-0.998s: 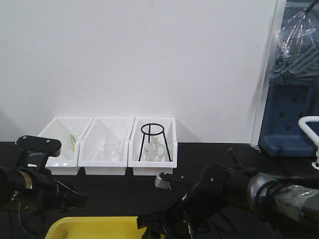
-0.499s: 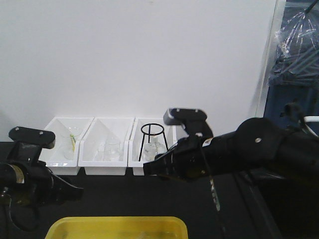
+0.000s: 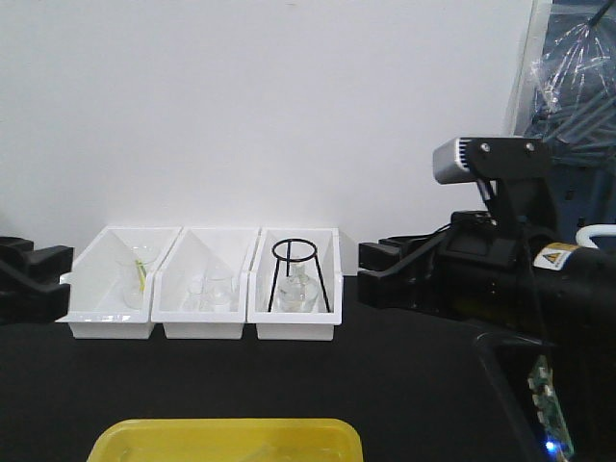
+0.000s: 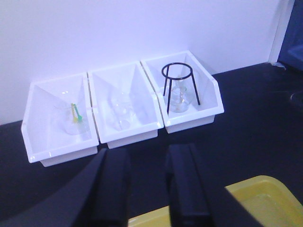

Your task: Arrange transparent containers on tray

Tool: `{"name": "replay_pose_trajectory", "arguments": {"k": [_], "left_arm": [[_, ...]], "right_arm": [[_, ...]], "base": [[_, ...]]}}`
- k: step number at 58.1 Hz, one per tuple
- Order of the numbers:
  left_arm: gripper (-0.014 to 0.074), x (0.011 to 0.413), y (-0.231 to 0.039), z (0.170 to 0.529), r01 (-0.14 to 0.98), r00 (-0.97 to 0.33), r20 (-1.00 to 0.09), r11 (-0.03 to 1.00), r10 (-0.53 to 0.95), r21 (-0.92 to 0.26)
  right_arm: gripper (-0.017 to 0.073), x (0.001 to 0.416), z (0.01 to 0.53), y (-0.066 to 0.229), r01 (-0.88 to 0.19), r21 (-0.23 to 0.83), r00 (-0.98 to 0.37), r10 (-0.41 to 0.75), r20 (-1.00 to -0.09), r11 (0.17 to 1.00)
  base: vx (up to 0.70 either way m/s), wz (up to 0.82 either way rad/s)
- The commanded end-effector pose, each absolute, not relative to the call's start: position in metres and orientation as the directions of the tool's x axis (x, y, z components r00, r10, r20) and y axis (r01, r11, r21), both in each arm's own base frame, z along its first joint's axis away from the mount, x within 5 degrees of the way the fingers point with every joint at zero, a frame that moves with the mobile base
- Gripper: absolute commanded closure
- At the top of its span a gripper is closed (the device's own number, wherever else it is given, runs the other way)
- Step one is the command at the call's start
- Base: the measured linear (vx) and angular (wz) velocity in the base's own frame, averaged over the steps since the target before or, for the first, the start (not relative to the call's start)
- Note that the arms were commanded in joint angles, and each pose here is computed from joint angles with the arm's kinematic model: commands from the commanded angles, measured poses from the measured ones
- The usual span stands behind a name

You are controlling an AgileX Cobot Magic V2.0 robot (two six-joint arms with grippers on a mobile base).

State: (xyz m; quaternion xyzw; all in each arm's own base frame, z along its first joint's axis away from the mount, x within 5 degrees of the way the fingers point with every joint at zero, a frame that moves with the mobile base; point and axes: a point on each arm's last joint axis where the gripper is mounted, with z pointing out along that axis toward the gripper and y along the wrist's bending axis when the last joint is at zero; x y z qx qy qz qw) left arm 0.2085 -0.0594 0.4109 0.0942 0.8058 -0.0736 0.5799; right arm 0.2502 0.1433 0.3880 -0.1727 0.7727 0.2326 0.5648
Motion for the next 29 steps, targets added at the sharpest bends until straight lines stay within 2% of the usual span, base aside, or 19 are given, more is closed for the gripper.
{"name": "replay_pose_trajectory", "arguments": {"k": [1, 12, 29], "left_arm": [[0.0377, 0.190, -0.054, 0.437, 0.247, -0.176, -0.984, 0.969, 0.040, -0.005], [0.0604, 0.159, -0.046, 0.430, 0.260, -0.061, -0.998, 0.966, 0.005, -0.011], [0.0602, 0.128, -0.036, 0.415, 0.261, -0.031, -1.000, 0.965, -0.005, -0.013]], "right_arm": [[0.0452, 0.242, 0.415, 0.132, -0.501, 0.151, -0.169, 0.075, -0.983, 0.852], [0.0489, 0.240, 0.416, 0.131, -0.503, 0.169, -0.179, 0.089, -0.980, 0.847], [0.0489, 0.240, 0.416, 0.131, -0.503, 0.169, -0.179, 0.089, -0.980, 0.847]], "base": [[0.00, 0.00], [0.00, 0.00], [0.00, 0.00]]}}
